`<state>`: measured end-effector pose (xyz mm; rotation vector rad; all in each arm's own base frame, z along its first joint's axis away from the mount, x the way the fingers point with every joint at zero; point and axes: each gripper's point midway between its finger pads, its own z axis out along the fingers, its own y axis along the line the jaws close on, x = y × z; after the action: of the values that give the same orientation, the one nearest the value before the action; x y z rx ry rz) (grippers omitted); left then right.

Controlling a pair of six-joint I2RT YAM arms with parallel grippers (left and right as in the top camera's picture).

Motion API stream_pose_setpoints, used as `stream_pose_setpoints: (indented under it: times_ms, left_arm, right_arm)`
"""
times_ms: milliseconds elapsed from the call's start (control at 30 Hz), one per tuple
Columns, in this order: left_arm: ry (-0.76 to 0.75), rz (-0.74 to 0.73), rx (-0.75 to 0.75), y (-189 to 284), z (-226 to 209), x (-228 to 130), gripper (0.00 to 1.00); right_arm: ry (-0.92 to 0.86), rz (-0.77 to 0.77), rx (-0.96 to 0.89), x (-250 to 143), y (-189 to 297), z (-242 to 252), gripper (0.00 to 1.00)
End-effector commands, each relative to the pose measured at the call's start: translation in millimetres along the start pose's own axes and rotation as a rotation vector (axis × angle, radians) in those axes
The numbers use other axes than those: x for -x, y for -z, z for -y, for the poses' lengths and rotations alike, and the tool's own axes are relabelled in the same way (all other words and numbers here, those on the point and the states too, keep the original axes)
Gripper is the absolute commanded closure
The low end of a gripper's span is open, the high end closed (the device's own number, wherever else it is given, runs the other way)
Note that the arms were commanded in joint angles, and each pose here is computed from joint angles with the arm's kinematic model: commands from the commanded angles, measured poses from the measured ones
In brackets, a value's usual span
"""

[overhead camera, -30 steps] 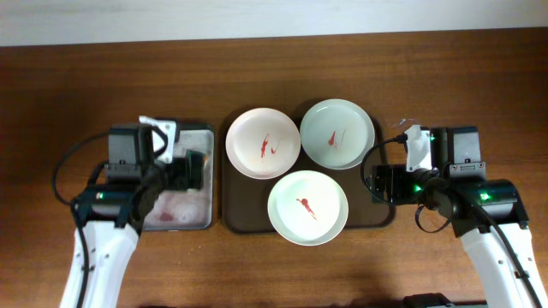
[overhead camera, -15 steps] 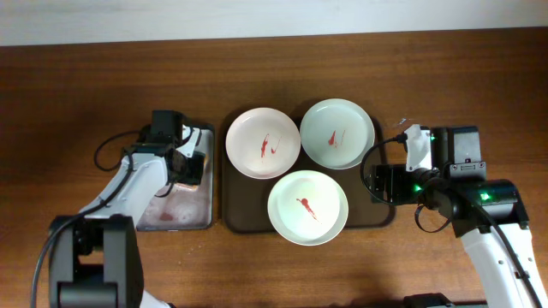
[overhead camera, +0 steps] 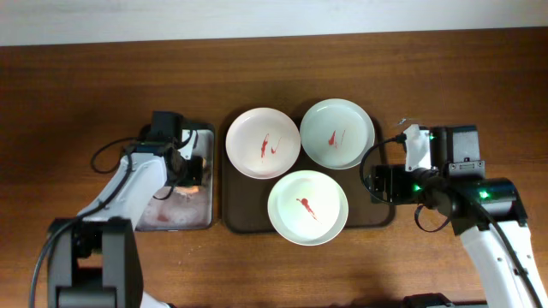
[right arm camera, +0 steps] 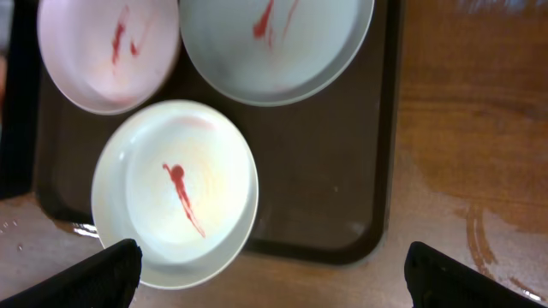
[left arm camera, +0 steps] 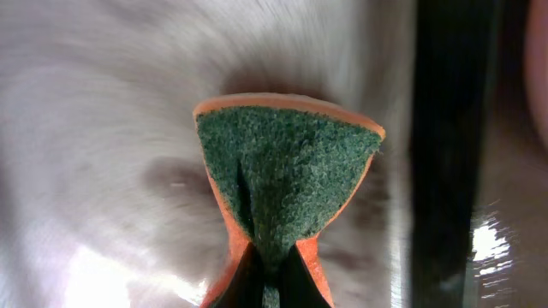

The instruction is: Clean dirty plates on tray and stack at the side

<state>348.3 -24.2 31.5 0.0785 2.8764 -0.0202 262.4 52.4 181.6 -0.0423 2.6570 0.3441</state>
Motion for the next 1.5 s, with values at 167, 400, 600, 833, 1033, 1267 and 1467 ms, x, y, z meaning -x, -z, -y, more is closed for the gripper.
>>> stream_pose_setpoints:
  times_ms: [167, 400, 600, 833, 1033, 1267, 1467]
  left_arm:
    - [0.260, -0.024, 0.021, 1, -5, -16, 1.00]
    - [0.261, -0.054, 0.003, -9, -1, -32, 1.00]
    - [0.260, -0.007, -0.006, 4, -1, -22, 1.00]
    - [0.259, 0.122, -0.024, 52, 0, -9, 1.00]
    - [0.259, 0.123, -0.024, 55, 0, -10, 1.00]
    - [0.259, 0.115, -0.023, 54, 0, -12, 1.00]
    - [0.259, 0.111, -0.022, 54, 0, -13, 1.00]
  right_arm:
    - [-0.008, -0.246, 0.057, -24, -44, 0, 0.04]
    - [-0.077, -0.483, 0.114, -50, -103, 4, 0.53]
    - [-0.022, -0.552, 0.152, -61, -137, -14, 0.61]
    - [-0.012, -0.482, 0.098, -48, -166, -19, 0.79]
    - [0.023, -0.495, 0.105, -53, -167, -30, 0.87]
    - [-0.025, -0.516, 0.060, -66, -171, -23, 0.90]
    - [-0.027, -0.520, 0.059, -68, -171, -23, 0.96]
